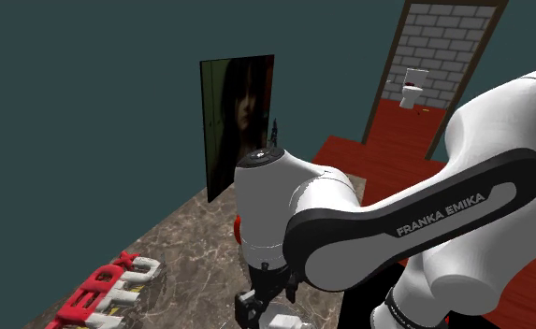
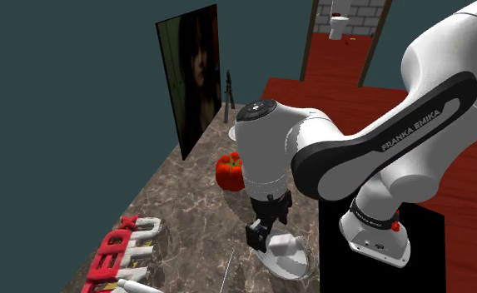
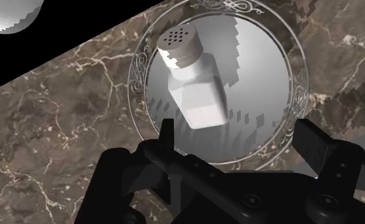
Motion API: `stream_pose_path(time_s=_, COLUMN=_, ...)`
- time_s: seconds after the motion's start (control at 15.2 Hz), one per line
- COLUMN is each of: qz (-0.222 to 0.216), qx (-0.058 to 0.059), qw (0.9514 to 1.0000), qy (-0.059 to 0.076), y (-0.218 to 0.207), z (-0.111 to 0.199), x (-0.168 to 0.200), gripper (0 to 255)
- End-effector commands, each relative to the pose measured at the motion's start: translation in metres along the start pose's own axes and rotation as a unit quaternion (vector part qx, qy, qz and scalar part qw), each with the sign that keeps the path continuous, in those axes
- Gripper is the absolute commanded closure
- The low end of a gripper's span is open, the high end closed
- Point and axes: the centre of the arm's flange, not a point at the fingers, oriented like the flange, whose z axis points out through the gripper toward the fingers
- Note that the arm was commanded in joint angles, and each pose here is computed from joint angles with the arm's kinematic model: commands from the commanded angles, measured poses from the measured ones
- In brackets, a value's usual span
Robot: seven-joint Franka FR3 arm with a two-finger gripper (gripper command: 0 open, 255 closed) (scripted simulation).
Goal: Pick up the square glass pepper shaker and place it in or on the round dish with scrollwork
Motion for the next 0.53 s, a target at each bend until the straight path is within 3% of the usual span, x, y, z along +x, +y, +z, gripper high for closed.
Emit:
stream_pose_path(time_s=0.0, qz=0.0, qx=0.0, qw=1.0, qy=0.0, y=0.0, z=-0.013, x=0.0, gripper=0)
stream_pose_path(time_s=0.2, qz=0.0, qx=0.0, qw=1.0, qy=0.0, y=0.0, z=-0.05, x=0.0, gripper=0)
stream_pose_path(time_s=0.46, qz=0.0, qx=0.0, qw=1.0, qy=0.0, y=0.0, z=-0.05, x=0.0, gripper=0)
